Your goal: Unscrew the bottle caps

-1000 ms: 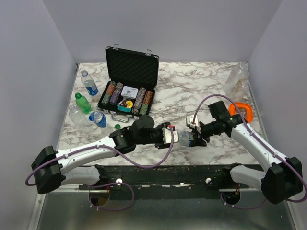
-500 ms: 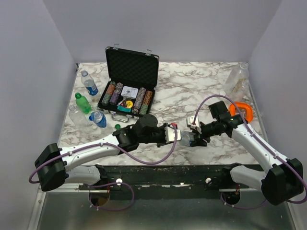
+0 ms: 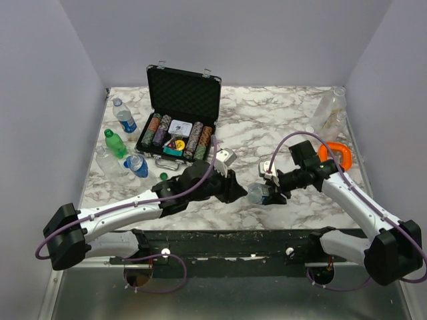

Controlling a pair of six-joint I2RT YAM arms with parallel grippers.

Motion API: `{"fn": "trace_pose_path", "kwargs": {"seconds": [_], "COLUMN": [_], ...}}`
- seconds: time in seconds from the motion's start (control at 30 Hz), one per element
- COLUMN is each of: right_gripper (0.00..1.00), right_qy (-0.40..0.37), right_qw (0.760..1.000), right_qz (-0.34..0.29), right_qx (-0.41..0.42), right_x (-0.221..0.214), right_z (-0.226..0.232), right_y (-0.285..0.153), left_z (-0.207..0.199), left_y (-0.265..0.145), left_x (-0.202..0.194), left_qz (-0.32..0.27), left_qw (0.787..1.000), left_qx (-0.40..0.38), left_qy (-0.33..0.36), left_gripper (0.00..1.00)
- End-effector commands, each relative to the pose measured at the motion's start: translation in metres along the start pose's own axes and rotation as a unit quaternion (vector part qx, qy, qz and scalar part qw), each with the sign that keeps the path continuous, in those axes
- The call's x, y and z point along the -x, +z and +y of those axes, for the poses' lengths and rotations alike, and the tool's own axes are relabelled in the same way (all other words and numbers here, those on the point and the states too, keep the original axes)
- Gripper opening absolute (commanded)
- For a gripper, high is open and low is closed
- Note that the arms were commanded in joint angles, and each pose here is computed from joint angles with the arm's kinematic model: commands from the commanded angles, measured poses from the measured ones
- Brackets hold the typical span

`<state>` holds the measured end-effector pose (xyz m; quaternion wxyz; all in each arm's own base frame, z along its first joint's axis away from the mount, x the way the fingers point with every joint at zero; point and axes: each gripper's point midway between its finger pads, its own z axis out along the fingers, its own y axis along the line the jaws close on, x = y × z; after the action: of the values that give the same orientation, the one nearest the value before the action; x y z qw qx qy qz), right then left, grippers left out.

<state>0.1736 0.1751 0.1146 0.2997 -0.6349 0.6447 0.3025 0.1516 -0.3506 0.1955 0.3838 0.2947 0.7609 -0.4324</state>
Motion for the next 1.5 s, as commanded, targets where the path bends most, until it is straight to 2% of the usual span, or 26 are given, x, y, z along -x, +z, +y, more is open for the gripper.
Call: {"fn": "trace_pose_path", "kwargs": {"seconds": [0.0,0.13,0.17,0.27,0.37,0.47,0.5,0.6,0.7,0.8,0.9,1.0,1.17,1.37,1.47], "right_gripper": [0.29,0.29,0.29,0.29,0.29,0.29,0.29,0.29,0.29,0.29,0.29,0.29,0.29,0.29,0.29], "right_qy": [-0.006,-0.004,-0.004,-0.004,-0.004,-0.002,-0.002,-0.002,-0.004,-0.006,-0.005,-0.005,-0.004,-0.007,-0.007], "right_qw": [1.0,1.0,1.0,1.0,1.0,1.0,1.0,1.0,1.0,1.0,1.0,1.0,1.0,1.0,1.0], "right_qz": [0.002,0.004,0.004,0.006,0.005,0.004,0.004,0.003,0.002,0.0,0.0,0.0,0.0,-0.001,-0.002], "right_qx": [-0.021,-0.02,-0.021,-0.022,-0.021,-0.018,-0.017,-0.016,-0.016,-0.016,-0.013,-0.012,-0.01,-0.01,-0.009], "right_x": [0.004,0.003,0.003,0.002,0.002,0.002,0.003,0.003,0.005,0.005,0.005,0.005,0.004,0.004,0.005], "right_z": [-0.012,-0.011,-0.012,-0.012,-0.013,-0.011,-0.011,-0.011,-0.011,-0.011,-0.009,-0.009,-0.008,-0.008,-0.007], "right_y": [-0.003,-0.003,-0.003,-0.003,-0.003,-0.002,-0.002,-0.003,-0.003,-0.003,-0.003,-0.003,-0.002,-0.002,-0.002], "left_z": [0.005,0.011,0.014,0.019,0.015,0.01,0.008,-0.002,-0.013,-0.021,-0.02,-0.012,-0.001,0.005,0.004], "left_y": [-0.006,0.005,0.006,0.006,-0.003,-0.017,-0.021,-0.034,-0.047,-0.056,-0.053,-0.038,-0.016,-0.004,-0.002], "left_x": [0.039,0.042,0.041,0.04,0.045,0.051,0.053,0.057,0.047,0.02,0.001,-0.005,-0.003,-0.004,0.003], "left_qz": [-0.081,-0.077,-0.075,-0.074,-0.094,-0.115,-0.121,-0.12,-0.096,-0.053,-0.027,-0.005,0.008,0.019,0.001], "left_qw": [0.955,0.955,0.955,0.963,0.975,0.984,0.986,0.992,0.987,0.956,0.927,0.91,0.899,0.9,0.902], "left_qx": [0.082,0.101,0.11,0.117,0.095,0.069,0.064,0.032,-0.012,-0.077,-0.111,-0.113,-0.101,-0.095,-0.088], "left_qy": [-0.273,-0.269,-0.263,-0.23,-0.178,-0.121,-0.097,-0.008,0.127,0.277,0.358,0.4,0.426,0.425,0.424], "left_gripper": [0.0,0.0,0.04,0.43,0.71,0.88,0.91,0.93,0.94,0.95,0.95,0.92,0.89,0.84,0.82]}}
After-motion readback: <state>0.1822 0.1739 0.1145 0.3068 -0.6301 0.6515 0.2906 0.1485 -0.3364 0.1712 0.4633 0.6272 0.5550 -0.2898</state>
